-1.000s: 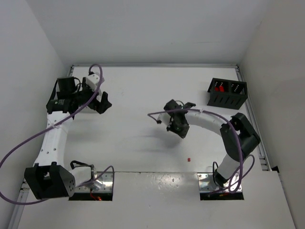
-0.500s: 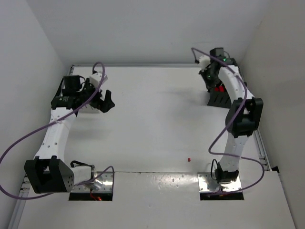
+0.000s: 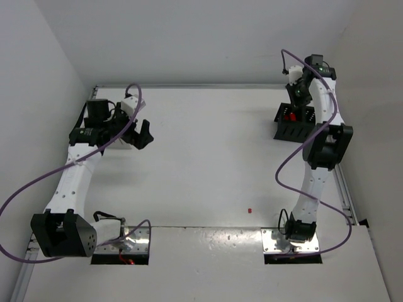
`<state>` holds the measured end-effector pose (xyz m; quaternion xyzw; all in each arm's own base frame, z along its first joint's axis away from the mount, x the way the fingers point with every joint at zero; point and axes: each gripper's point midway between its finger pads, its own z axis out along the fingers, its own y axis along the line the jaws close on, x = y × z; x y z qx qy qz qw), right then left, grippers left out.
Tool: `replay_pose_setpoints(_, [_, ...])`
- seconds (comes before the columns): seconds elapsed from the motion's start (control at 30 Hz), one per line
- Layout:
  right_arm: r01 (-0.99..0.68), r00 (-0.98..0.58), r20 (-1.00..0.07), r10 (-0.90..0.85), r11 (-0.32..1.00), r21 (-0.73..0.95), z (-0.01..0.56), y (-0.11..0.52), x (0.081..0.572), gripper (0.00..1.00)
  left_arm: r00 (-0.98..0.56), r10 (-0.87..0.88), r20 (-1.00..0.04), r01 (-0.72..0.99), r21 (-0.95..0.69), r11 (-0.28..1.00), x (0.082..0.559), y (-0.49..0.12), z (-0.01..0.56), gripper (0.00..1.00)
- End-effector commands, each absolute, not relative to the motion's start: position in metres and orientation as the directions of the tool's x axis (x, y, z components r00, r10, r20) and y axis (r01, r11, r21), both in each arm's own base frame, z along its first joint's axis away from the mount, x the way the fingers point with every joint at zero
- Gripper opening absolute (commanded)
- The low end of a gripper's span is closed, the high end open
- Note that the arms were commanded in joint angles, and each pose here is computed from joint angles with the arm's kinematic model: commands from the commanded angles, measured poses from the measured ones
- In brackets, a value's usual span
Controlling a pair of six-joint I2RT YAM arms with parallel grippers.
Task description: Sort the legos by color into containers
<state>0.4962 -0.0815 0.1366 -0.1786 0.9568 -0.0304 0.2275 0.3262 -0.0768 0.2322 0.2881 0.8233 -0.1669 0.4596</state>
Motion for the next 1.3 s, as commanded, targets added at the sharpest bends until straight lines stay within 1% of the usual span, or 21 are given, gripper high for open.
replay_pose_setpoints(0.0, [-0.34,-0.843,-0.417,-0.34,0.937,-0.077,0.128,-0.073,0.491,0.06,-0.38,0.326,-0.866,0.628,0.018,0.778,0.327,-0.078,0.241,1.0])
replay_pose_setpoints(0.03, [-0.344,-0.841,-0.421,-0.34,0.937,-0.07,0.128,-0.072,0.491,0.12,-0.382,0.333,-0.862,0.632,0.02,0.775,0.326,-0.078,0.237,1.0])
replay_pose_setpoints(0.07, [-0.344,-0.845,-0.414,-0.339,0.937,-0.065,0.128,-0.071,0.489,0.31,-0.382,0.333,-0.862,0.632,0.02,0.775,0.326,-0.078,0.237,1.0])
replay_pose_setpoints(0.1, [-0.344,-0.845,-0.414,-0.339,0.937,-0.065,0.128,-0.071,0.489,0.39,-0.374,0.333,-0.865,0.632,0.025,0.775,0.328,-0.078,0.239,1.0])
replay_pose_setpoints(0.17, [-0.343,-0.84,-0.422,-0.34,0.937,-0.07,0.133,-0.071,0.489,0.49,-0.385,0.327,-0.863,0.621,0.02,0.784,0.328,-0.076,0.235,1.0])
replay_pose_setpoints(0.3, [-0.349,-0.83,-0.442,-0.34,0.935,-0.063,0.155,-0.067,0.478,0.49,-0.397,0.307,-0.865,0.584,0.02,0.811,0.333,-0.074,0.237,1.0])
replay_pose_setpoints(0.37, [-0.387,-0.826,-0.437,-0.357,0.922,-0.021,0.159,-0.05,0.466,0.45,-0.405,0.297,-0.865,0.579,0.009,0.815,0.333,-0.074,0.237,1.0])
replay_pose_setpoints(0.4, [-0.405,-0.812,-0.452,-0.37,0.914,-0.02,0.174,-0.046,0.454,0.37,-0.405,0.297,-0.865,0.579,0.009,0.815,0.333,-0.074,0.237,1.0])
replay_pose_setpoints(0.43, [-0.445,-0.823,-0.417,-0.386,0.894,0.051,0.158,-0.027,0.433,0.33,-0.402,0.301,-0.865,0.587,0.009,0.81,0.332,-0.077,0.237,1.0])
replay_pose_setpoints(0.5, [-0.512,-0.808,-0.385,-0.445,0.855,0.087,0.149,0.004,0.403,0.27,-0.408,0.293,-0.865,0.583,0.0,0.813,0.332,-0.078,0.237,1.0])
replay_pose_setpoints(0.53, [-0.537,-0.811,-0.325,-0.486,0.839,0.086,0.133,0.012,0.371,0.27,-0.405,0.297,-0.865,0.591,0.0,0.807,0.329,-0.081,0.236,1.0])
replay_pose_setpoints(0.57, [-0.563,-0.804,-0.291,-0.519,0.822,0.09,0.121,0.023,0.353,0.27,-0.407,0.298,-0.863,0.585,0.004,0.811,0.329,-0.08,0.236,1.0])
replay_pose_setpoints(0.67, [-0.711,-0.702,-0.208,-0.681,0.688,0.144,0.082,0.079,0.277,0.28,-0.417,0.298,-0.859,0.57,0.008,0.822,0.33,-0.079,0.235,1.0])
replay_pose_setpoints(0.7, [-0.727,-0.686,-0.157,-0.711,0.657,0.201,0.063,0.086,0.243,0.28,-0.417,0.298,-0.859,0.57,0.008,0.822,0.33,-0.079,0.235,1.0])
replay_pose_setpoints(0.77, [-0.776,-0.629,-0.182,-0.756,0.597,0.204,0.06,0.102,0.222,0.31,-0.416,0.298,-0.859,0.57,0.009,0.822,0.327,-0.079,0.234,1.0])
replay_pose_setpoints(0.8, [-0.805,-0.587,-0.159,-0.794,0.552,0.219,0.052,0.11,0.202,0.32,-0.418,0.299,-0.858,0.564,0.014,0.826,0.328,-0.077,0.234,1.0])
replay_pose_setpoints(0.83, [-0.818,-0.568,-0.16,-0.807,0.533,0.218,0.05,0.113,0.196,0.35,-0.409,0.299,-0.862,0.564,0.019,0.826,0.327,-0.077,0.237,1.0])
replay_pose_setpoints(0.9, [-0.849,-0.519,-0.154,-0.841,0.485,0.212,0.045,0.121,0.185,0.35,-0.407,0.304,-0.861,0.565,0.025,0.825,0.324,-0.079,0.236,1.0])
replay_pose_setpoints(1.0, [-0.861,-0.492,-0.125,-0.862,0.46,0.216,0.042,0.13,0.179,0.38,-0.406,0.306,-0.861,0.557,0.031,0.83,0.322,-0.077,0.236,1.0])
replay_pose_setpoints(1.13, [-0.905,-0.384,-0.069,-0.921,0.36,0.226,0.032,0.148,0.158,0.43,-0.4,0.308,-0.863,0.544,0.047,0.838,0.32,-0.074,0.238,1.0])
replay_pose_setpoints(1.27, [-0.93,-0.296,-0.023,-0.955,0.282,0.236,0.023,0.158,0.143,0.44,-0.399,0.319,-0.86,0.534,0.065,0.843,0.318,-0.07,0.236,1.0])
